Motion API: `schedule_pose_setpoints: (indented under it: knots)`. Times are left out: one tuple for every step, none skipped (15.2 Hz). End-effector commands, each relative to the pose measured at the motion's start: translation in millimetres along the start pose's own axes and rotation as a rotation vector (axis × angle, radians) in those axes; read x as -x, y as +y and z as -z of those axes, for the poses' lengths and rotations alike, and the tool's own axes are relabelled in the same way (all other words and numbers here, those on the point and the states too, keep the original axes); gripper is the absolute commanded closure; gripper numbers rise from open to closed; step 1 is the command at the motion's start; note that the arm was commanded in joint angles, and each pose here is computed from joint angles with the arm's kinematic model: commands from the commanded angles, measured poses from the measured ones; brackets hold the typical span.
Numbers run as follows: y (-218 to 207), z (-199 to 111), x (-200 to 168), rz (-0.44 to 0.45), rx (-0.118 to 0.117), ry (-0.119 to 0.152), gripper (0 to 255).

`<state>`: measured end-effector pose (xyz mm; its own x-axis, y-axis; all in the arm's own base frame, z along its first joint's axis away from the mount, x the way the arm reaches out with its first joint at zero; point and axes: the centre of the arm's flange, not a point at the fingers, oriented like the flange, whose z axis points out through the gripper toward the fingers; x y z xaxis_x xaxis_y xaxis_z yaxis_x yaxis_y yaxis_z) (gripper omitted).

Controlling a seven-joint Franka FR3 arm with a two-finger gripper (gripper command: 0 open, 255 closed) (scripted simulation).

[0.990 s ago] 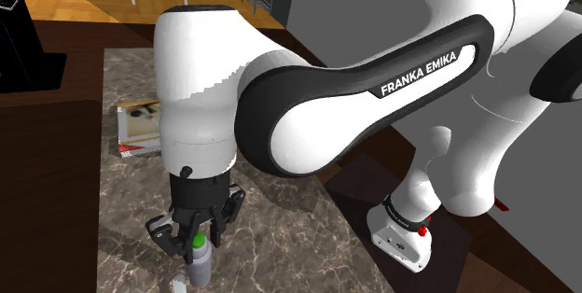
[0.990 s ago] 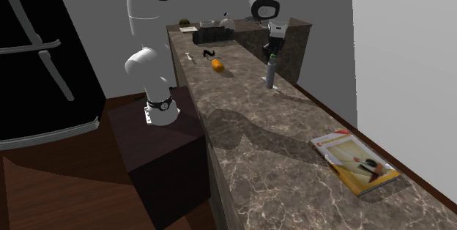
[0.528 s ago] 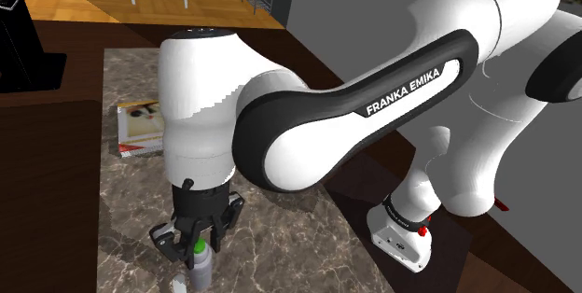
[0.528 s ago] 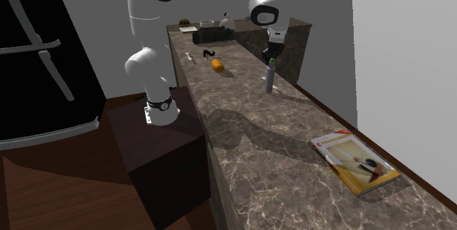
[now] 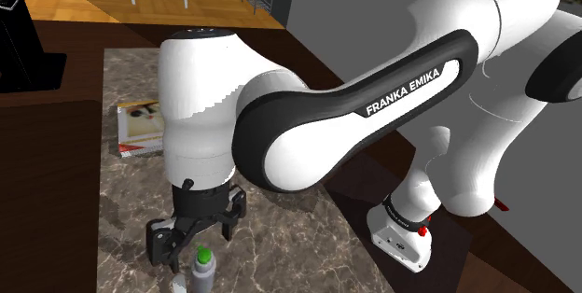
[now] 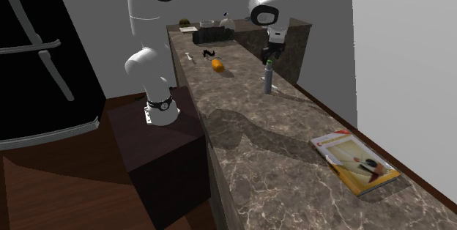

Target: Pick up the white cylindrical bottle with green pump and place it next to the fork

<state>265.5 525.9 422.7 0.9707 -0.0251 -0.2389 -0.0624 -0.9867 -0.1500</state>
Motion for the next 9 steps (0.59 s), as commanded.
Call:
schedule_pose_setpoints:
  knots:
    - [0.0,0.0,0.0,0.000,0.000,0.000,0]
    - [0.0,0.0,0.0,0.000,0.000,0.000,0]
    - [0.0,13.2,0.0,0.000,0.000,0.000,0]
    - [0.0,26.4,0.0,0.000,0.000,0.000,0]
    - [0.0,39.6,0.0,0.000,0.000,0.000,0]
    - [0.0,50.0,0.0,0.000,0.000,0.000,0]
    - [0.0,50.0,0.0,0.000,0.000,0.000,0]
    - [0.0,50.0,0.1,0.000,0.000,0.000,0]
    - [0.0,50.0,0.0,0.000,0.000,0.000,0]
